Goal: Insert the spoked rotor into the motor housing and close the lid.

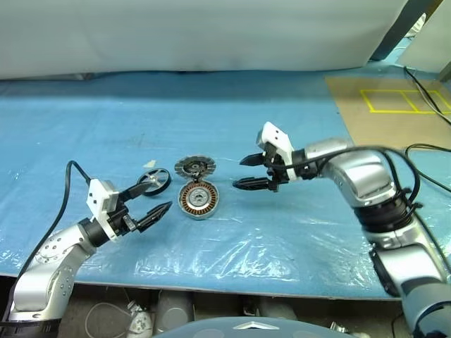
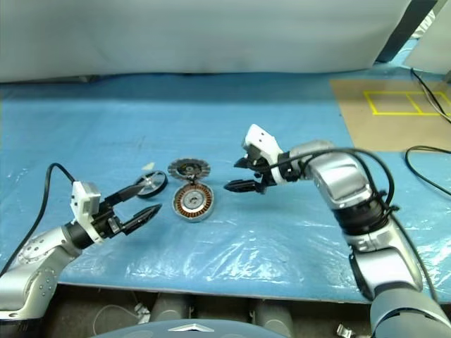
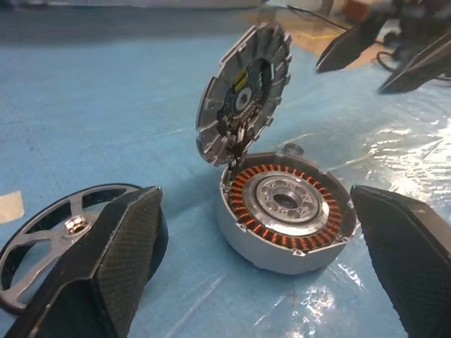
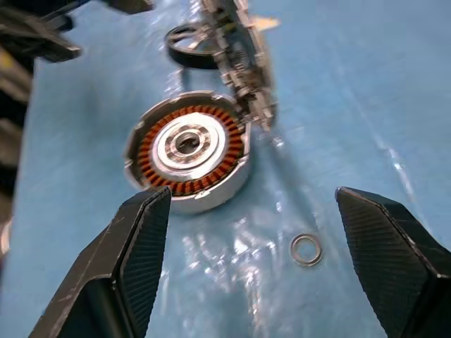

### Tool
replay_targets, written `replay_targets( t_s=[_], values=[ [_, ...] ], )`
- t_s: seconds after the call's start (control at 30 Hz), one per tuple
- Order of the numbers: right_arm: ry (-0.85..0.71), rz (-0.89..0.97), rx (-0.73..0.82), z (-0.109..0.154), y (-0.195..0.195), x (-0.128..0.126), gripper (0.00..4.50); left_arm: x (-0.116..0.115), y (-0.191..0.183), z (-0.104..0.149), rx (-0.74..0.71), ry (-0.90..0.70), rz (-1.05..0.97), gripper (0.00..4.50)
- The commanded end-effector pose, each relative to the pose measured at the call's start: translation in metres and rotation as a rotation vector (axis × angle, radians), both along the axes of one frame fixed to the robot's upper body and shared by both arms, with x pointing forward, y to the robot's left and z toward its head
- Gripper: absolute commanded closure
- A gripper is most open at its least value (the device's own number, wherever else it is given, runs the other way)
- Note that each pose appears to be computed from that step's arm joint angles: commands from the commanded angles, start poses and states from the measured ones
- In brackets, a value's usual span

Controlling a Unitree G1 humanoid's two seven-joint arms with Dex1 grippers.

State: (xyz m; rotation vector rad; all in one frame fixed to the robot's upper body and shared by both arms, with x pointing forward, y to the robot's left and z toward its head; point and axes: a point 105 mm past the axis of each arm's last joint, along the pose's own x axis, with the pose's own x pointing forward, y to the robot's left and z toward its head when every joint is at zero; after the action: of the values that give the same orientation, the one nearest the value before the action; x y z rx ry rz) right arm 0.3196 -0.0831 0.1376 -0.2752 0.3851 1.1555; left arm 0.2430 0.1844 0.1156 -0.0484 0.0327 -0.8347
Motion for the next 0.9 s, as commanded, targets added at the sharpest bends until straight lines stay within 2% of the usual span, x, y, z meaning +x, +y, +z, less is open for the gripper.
replay_targets(
  t_s=[0.03, 0.13, 0.3, 0.53, 0.73, 0.9],
  values=[
    [-0.053, -0.128, 0.082, -0.005, -0.011, 0.008, 0.59, -0.016, -0.022, 0.013, 0.014, -0.055, -0.138, 0.00],
    [-0.045, -0.211, 0.124, -0.020, -0.013, 0.011, 0.59, -0.021, -0.034, 0.012, 0.032, -0.070, -0.199, 0.00],
    [-0.055, -0.250, 0.192, -0.024, 0.000, 0.014, 0.59, -0.024, -0.038, -0.007, 0.100, -0.057, -0.238, 0.00],
    [-0.092, -0.236, 0.103, -0.053, 0.004, 0.020, 0.59, -0.013, -0.036, -0.022, 0.197, -0.121, -0.205, 0.00],
    [-0.114, -0.138, 0.032, -0.070, 0.009, 0.013, 0.59, -0.012, -0.036, -0.021, 0.157, -0.142, -0.185, 0.00],
    [-0.145, -0.083, 0.013, -0.071, 0.019, 0.015, 0.59, -0.007, -0.030, -0.019, 0.137, -0.144, -0.145, 0.00]
  ],
)
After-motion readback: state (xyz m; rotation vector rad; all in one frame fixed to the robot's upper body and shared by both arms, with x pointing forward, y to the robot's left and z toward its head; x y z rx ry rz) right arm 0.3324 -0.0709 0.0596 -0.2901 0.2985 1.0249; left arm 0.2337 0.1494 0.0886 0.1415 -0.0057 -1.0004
